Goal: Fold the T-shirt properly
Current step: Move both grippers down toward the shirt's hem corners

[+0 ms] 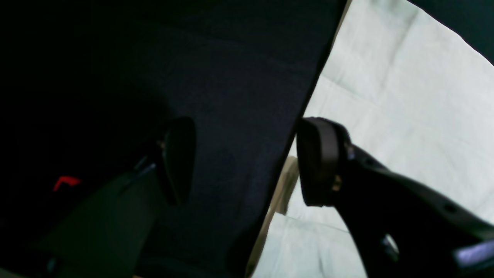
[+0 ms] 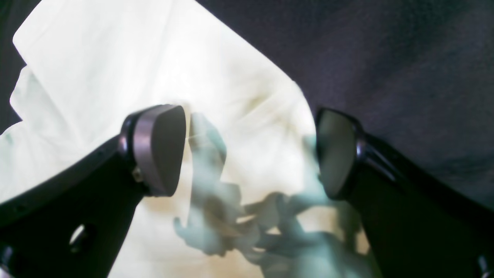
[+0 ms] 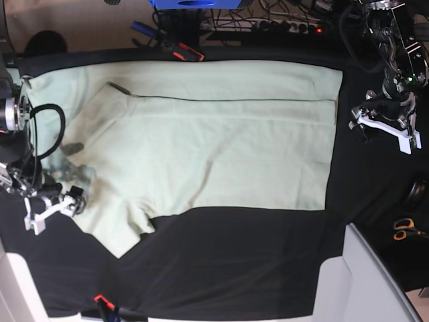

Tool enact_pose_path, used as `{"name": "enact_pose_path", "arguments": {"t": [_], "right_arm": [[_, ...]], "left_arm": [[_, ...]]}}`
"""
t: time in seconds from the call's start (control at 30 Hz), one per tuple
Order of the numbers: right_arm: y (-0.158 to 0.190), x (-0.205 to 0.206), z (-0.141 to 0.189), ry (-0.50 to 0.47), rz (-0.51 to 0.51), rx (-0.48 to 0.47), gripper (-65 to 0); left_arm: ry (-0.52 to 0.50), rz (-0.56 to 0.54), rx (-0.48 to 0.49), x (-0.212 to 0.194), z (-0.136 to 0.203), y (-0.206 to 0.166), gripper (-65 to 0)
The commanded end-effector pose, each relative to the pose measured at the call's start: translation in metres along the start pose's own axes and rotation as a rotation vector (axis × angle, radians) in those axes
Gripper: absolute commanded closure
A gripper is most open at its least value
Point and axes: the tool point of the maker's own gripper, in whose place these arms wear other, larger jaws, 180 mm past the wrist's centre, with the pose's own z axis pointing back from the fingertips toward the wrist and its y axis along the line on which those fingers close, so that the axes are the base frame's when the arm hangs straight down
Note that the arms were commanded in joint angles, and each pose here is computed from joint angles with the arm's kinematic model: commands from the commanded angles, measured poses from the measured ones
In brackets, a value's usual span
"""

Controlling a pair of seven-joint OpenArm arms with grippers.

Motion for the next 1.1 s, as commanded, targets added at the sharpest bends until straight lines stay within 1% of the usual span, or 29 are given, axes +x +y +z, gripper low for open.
{"name": "enact_pose_path", "arguments": {"t": [0.0, 0.17, 0.23, 0.27, 0.4, 0.43, 0.57, 0.63, 0.7, 0.8, 0.87, 0.93, 1.07], "right_arm": [[0.0, 0.032, 0.004, -0.072, 0.002, 0.005, -49.6], [0.002, 0.031, 0.003, -0.069, 0.005, 0.006, -49.3], [0.001, 0.031, 0.003, -0.068, 0.006, 0.005, -47.3], [0.001, 0.031, 0.003, -0.068, 0.006, 0.003, -44.0], [0.003, 0.031, 0.003, -0.07, 0.006, 0.005, -24.1], [0.004, 0.031, 0.002, -0.071, 0.005, 0.006, -20.5], [0.004, 0.031, 0.002, -0.071, 0.007, 0.006, -16.4], [0.004, 0.031, 0.002, -0.071, 0.007, 0.006, -10.0], [0.003, 0.031, 0.003, -0.072, 0.008, 0.004, -0.7], [0.003, 0.031, 0.003, -0.072, 0.008, 0.004, -0.4], [0.003, 0.031, 0.003, -0.072, 0.008, 0.004, -0.1], [0.002, 0.029, 0.003, -0.069, 0.008, 0.003, -0.1], [0.002, 0.029, 0.003, -0.069, 0.008, 0.003, -0.1]], "left_arm": [[-0.039, -0.011, -0.003, 0.013, 0.002, 0.001, -40.1], [-0.035, -0.012, -0.002, 0.011, 0.003, 0.002, -40.1], [-0.035, -0.012, -0.002, 0.011, 0.003, 0.002, -40.1], [-0.035, -0.012, -0.002, 0.011, 0.003, 0.002, -40.1], [-0.035, -0.012, -0.002, 0.011, 0.003, 0.002, -40.1], [-0.035, -0.013, -0.001, 0.011, 0.003, 0.002, -40.1], [-0.042, -0.013, -0.001, 0.014, 0.002, 0.001, -40.1], [-0.047, -0.014, -0.001, 0.016, 0.002, 0.001, -40.1], [-0.062, -0.015, -0.008, 0.023, 0.0, -0.002, -40.1], [-0.077, 0.005, -0.014, 0.035, -0.009, -0.005, -40.3], [-0.082, 0.031, -0.015, 0.044, -0.022, -0.006, -40.3], [-0.072, 0.039, -0.004, 0.05, -0.032, 0.001, -40.3], [-0.043, 0.038, -0.03, 0.068, -0.062, -0.009, -40.8]]}}
